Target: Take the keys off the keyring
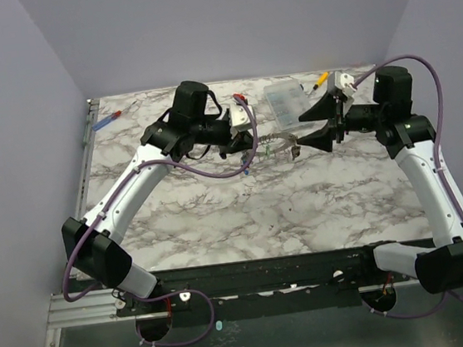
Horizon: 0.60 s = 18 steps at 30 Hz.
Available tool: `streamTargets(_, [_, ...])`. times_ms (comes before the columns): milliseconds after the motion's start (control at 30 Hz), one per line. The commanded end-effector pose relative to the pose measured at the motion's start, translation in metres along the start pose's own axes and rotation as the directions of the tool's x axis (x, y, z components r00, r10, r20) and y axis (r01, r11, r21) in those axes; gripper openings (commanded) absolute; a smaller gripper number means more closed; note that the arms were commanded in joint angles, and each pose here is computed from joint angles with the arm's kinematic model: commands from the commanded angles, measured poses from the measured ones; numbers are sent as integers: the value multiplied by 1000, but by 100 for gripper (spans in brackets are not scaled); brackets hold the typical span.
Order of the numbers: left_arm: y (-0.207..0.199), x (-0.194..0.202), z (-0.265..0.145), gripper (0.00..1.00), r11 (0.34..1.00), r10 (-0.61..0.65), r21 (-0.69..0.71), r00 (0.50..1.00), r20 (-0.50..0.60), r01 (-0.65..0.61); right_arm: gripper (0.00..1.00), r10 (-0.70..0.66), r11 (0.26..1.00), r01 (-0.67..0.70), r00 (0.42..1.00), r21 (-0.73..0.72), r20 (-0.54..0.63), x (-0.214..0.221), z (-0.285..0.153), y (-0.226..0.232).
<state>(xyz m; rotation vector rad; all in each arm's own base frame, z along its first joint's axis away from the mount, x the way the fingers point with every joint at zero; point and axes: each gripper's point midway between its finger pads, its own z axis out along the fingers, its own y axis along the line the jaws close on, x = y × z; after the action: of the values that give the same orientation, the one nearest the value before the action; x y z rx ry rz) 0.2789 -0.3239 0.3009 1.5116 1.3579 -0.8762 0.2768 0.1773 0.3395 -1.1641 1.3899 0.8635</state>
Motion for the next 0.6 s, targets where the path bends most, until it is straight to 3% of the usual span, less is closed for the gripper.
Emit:
streamTargets(0, [-12,-24,-2,0,996,50,74,996,79,-56,67,-23,997,23,1000,-79,1,4,8,15])
streamTargets(367, [-14,-26,1,0,995,39,91,996,86,-47,56,-70,993,61,994,-103,-89,21,32,24])
streamTargets(567, [-17,-25,2,0,994,32,99,996,86,-41,41,-87,992,76,989,-98,-118,24,41,23])
